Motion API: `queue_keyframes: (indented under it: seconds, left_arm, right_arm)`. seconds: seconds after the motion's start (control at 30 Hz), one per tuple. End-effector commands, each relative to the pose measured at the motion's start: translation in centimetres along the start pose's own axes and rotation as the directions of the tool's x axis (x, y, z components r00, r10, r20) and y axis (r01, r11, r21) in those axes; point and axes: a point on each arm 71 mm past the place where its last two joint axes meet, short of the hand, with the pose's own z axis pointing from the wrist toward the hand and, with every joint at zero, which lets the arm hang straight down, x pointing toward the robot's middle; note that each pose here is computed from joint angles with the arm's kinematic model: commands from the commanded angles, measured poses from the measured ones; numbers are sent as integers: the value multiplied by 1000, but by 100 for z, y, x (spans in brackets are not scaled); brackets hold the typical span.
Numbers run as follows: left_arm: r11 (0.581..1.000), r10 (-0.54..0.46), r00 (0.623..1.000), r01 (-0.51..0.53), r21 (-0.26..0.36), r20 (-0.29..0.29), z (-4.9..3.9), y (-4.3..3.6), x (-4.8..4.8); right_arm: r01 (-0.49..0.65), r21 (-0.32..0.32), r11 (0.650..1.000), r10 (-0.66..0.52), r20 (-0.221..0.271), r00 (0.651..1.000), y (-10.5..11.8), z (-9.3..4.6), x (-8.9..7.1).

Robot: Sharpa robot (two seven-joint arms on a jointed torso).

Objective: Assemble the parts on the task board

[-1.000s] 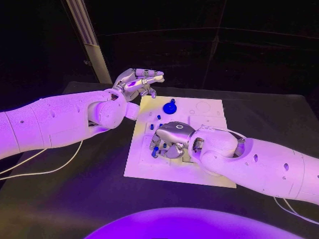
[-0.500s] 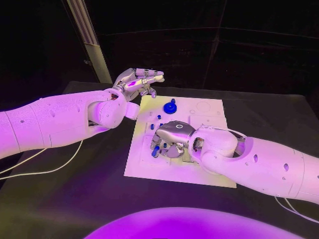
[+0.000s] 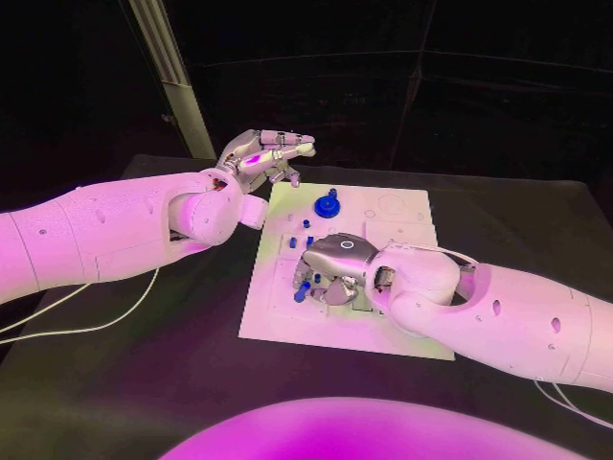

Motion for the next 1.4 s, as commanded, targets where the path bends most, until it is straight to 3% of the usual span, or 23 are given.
queue_keyframes:
  seconds: [0.03,0.53,1.03,1.4]
  left_arm:
    - [1000,-6,1000,6,3,-10,3,-12,5]
    - [1000,-7,1000,7,1,-11,-1,-11,3]
    - [1000,-9,1000,9,-2,-15,-5,-11,12]
    - [1000,-9,1000,9,-3,-14,-8,-12,8]
  right_arm:
    - [29,10,1000,-29,-11,1000,-2,-8,2]
    - [61,15,998,-60,-12,998,20,-4,-3]
    - [66,-30,997,-66,-22,998,167,86,-9]
    - [61,-31,998,-61,20,998,161,79,-37]
